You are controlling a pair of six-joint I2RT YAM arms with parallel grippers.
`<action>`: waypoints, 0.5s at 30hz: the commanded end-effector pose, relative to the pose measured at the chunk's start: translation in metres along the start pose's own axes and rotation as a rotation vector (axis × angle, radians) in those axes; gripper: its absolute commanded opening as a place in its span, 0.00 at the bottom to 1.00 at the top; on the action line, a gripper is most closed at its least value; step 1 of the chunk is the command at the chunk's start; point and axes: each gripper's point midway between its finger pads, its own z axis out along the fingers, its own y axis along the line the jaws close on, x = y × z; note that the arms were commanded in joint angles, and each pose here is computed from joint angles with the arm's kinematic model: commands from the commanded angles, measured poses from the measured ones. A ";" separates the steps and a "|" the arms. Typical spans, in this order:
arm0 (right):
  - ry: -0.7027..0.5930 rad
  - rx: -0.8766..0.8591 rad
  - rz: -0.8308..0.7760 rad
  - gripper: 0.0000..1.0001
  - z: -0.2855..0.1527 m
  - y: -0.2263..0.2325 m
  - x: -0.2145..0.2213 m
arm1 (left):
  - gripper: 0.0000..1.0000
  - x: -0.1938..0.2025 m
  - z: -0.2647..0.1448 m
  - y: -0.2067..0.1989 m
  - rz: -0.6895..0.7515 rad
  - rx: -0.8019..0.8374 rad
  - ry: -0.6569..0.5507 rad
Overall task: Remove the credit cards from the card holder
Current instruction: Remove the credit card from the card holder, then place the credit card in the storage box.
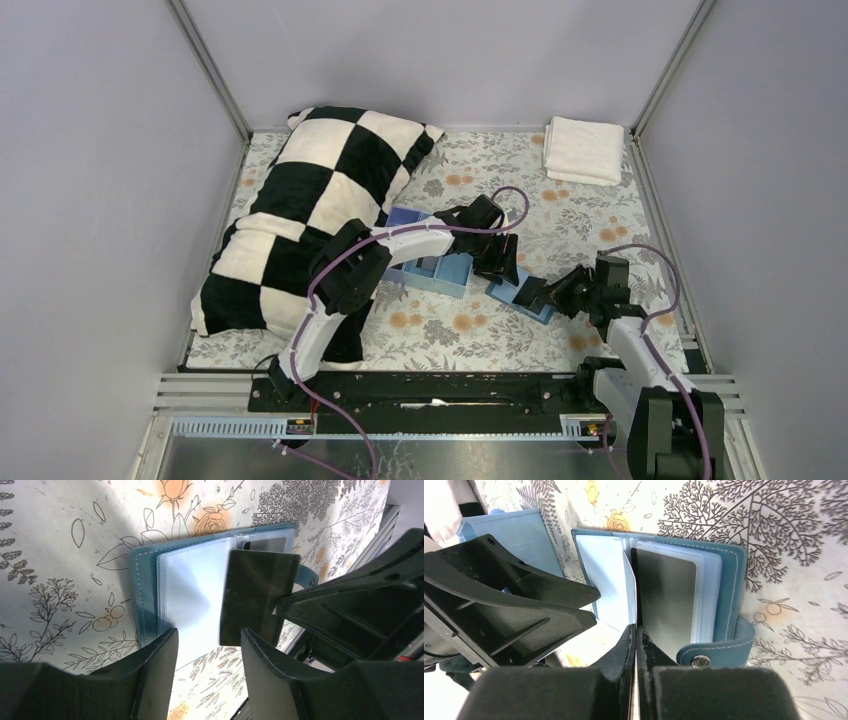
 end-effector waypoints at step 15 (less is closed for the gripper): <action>-0.145 -0.096 -0.239 0.00 -0.051 0.064 -0.036 | 0.58 -0.041 -0.106 -0.117 0.200 0.269 -0.162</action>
